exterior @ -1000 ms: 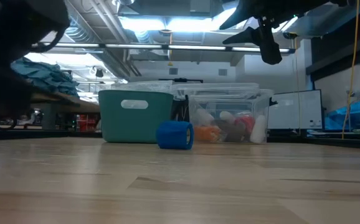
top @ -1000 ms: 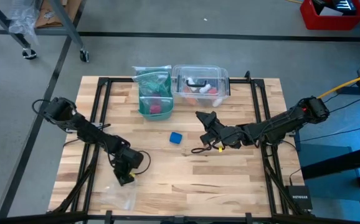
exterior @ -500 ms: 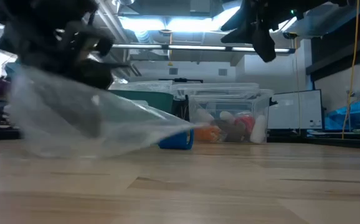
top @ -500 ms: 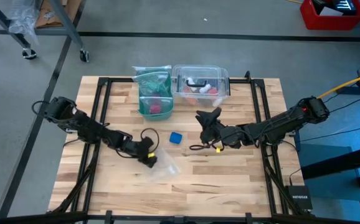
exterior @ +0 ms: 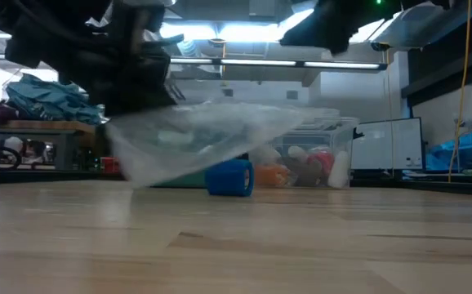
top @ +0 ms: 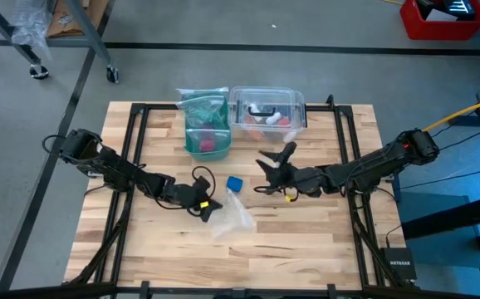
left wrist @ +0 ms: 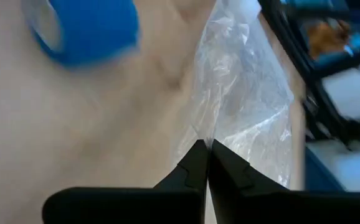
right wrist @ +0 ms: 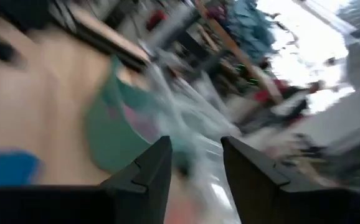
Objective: Roll bandage
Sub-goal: Open the transparent zip bag
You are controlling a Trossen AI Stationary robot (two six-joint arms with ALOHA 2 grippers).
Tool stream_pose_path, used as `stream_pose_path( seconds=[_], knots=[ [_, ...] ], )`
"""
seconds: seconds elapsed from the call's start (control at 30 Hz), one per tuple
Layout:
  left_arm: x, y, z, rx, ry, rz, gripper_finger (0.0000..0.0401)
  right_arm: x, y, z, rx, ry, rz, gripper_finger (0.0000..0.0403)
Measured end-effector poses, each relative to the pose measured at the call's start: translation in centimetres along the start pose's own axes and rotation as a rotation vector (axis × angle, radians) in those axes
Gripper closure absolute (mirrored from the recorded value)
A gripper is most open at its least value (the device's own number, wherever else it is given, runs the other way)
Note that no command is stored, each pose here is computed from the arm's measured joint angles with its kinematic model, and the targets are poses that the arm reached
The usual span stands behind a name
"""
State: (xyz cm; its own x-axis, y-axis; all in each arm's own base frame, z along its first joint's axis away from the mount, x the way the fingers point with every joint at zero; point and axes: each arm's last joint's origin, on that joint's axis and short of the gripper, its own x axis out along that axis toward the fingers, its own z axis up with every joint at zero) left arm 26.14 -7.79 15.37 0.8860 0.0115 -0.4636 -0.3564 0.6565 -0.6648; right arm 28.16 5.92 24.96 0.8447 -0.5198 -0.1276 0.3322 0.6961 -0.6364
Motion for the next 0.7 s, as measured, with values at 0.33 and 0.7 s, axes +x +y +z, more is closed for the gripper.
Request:
stream_pose_path(
  seconds=[0.33,0.7],
  knots=[
    [0.0,-2.0,2.2,0.314,-0.360,0.216,0.0401,1.6,-0.9,-0.5,0.336,-0.081,0.198,0.0256],
    [-0.2,-3.5,3.1,0.434,-0.463,0.308,0.0401,2.6,-1.6,-0.8,0.477,-0.183,0.499,0.0256]
  ],
)
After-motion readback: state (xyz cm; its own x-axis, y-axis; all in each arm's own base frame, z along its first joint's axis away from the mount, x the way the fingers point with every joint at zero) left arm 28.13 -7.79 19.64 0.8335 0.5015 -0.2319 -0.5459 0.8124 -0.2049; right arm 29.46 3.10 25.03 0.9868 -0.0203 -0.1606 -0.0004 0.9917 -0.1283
